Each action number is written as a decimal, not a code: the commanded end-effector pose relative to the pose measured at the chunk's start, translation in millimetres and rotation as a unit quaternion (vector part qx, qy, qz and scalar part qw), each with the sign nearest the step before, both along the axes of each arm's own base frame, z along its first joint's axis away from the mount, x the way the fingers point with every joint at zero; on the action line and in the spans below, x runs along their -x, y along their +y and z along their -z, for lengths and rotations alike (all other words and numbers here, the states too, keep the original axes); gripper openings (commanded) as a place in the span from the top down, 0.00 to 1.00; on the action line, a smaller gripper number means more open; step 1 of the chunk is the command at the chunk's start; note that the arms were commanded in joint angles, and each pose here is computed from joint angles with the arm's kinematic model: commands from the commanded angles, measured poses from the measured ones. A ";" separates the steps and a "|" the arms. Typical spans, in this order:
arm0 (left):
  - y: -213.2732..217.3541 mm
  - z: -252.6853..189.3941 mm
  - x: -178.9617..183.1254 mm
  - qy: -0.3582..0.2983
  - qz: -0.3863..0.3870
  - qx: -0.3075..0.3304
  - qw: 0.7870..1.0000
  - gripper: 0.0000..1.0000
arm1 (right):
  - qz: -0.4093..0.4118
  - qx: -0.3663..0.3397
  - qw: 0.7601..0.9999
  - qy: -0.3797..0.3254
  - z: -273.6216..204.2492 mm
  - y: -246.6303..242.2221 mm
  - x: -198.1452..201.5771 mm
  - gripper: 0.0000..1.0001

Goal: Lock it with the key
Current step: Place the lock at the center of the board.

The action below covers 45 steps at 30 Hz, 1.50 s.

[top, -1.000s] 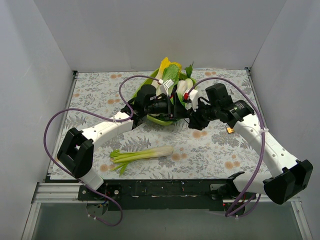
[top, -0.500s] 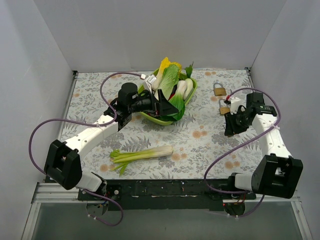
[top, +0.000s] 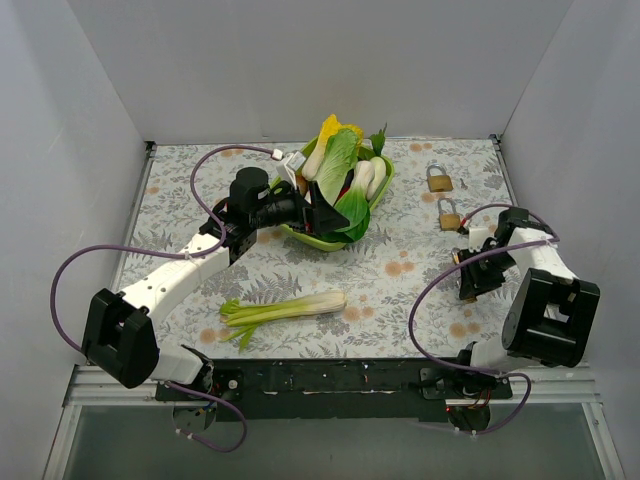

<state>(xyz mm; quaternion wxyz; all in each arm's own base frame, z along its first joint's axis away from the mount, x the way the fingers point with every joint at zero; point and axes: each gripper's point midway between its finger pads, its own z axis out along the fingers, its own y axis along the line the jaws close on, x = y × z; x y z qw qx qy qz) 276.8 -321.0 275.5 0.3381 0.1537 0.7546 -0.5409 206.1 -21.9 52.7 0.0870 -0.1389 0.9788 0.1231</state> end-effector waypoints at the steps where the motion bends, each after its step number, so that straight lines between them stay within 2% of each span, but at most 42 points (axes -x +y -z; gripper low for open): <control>1: 7.3 -6.1 -3.7 -0.018 -0.016 -0.007 1.000 0.02 | 0.016 0.003 1.000 -0.001 4.5 -5.4 -12.9 0.99; 11: 7.0 -2.3 -6.4 -0.014 -0.015 -0.010 1.000 0.02 | 0.050 0.038 0.998 0.014 26.8 -19.4 -20.4 0.98; 21: 9.6 -2.4 -18.5 -0.019 -0.025 -0.013 0.999 0.02 | 0.055 0.018 0.998 0.024 36.3 -13.0 -21.6 0.87; 29: 13.2 3.2 -18.8 -0.009 -0.031 -0.023 0.999 0.02 | 0.061 0.001 0.998 0.035 33.8 -7.0 -20.8 0.57; 31: 14.4 2.3 -18.2 -0.011 -0.031 -0.025 0.999 0.02 | 0.063 -0.001 0.997 0.033 31.3 -6.5 -21.6 0.46; 33: 16.6 0.7 -19.4 -0.015 -0.034 -0.030 0.999 0.02 | 0.065 -0.005 0.997 0.032 26.8 -5.3 -22.9 0.42; 34: 17.3 -0.2 -19.1 -0.015 -0.034 -0.032 0.999 0.02 | 0.068 -0.007 0.997 0.029 24.3 -4.5 -24.0 0.37; 38: 25.6 0.0 -19.6 -0.004 -0.029 -0.045 0.999 0.02 | 0.070 -0.011 0.997 0.023 12.3 -3.3 -27.4 0.34; 39: 27.6 -7.7 -22.0 -0.014 -0.026 -0.046 0.998 0.02 | 0.070 -0.013 0.997 0.014 5.2 -3.7 -31.4 0.34; 45: 53.0 -7.9 -28.6 0.026 -0.013 -0.075 0.997 0.02 | 0.057 -0.039 0.996 -0.057 -44.4 3.3 -60.3 0.28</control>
